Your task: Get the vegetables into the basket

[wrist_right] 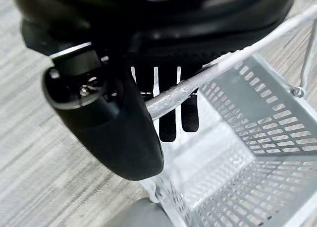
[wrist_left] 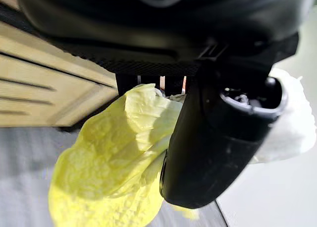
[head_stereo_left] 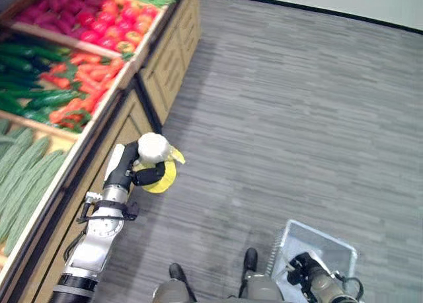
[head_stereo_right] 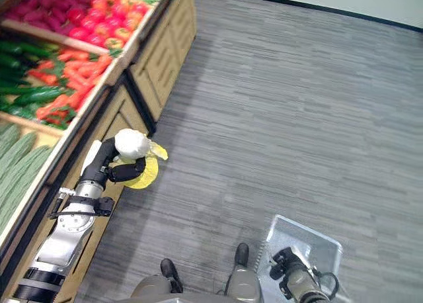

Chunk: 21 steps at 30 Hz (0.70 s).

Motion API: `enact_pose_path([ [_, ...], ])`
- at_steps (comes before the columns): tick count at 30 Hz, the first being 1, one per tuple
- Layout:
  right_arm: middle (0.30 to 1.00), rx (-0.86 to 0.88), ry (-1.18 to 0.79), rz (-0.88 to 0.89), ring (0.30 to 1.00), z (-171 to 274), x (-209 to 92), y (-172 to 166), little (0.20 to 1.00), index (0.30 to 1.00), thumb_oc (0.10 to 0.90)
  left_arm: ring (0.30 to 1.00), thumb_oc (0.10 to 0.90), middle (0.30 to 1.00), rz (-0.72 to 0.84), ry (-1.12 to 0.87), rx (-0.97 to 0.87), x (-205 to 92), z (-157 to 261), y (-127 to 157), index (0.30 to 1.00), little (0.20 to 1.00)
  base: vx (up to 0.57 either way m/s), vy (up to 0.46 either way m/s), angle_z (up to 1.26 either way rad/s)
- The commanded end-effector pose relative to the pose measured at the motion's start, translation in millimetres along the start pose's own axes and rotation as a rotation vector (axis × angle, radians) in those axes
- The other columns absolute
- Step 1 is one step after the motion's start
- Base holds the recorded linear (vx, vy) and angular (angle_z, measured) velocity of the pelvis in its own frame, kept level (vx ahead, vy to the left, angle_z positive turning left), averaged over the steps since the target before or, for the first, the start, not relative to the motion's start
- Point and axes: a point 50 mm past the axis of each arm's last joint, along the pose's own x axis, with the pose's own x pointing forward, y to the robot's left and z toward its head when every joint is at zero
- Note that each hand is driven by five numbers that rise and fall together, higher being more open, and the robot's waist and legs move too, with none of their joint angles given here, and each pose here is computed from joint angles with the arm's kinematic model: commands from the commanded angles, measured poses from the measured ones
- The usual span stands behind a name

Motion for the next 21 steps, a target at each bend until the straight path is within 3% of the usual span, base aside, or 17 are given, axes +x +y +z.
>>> enact_pose_path([
  [1, 0.300, 0.064, -0.012, 0.013, 0.300, 5.1, 0.0, 8.2, 0.300, 0.300, 0.400, 0.300, 0.400, 0.300, 0.050, -0.246, -0.004, 3.7, 46.7, 14.5, 0.300, 0.300, -0.11, -0.272, -0.08],
  [9, 0.300, 0.075, -0.010, -0.028, 0.300, -3.1, -0.2, -5.0, 0.300, 0.300, 0.400, 0.300, 0.400, 0.300, -0.053, -0.238, -0.087, 6.0, 47.0, -9.4, 0.300, 0.300, -0.02, -0.236, 0.15],
  [21, 0.300, 0.041, -0.051, -0.024, 0.300, 15.0, 2.3, -2.2, 0.300, 0.300, 0.400, 0.300, 0.400, 0.300, -0.047, -0.327, 0.002, 10.0, 65.5, -0.8, 0.300, 0.300, 0.09, 0.231, -0.63],
])
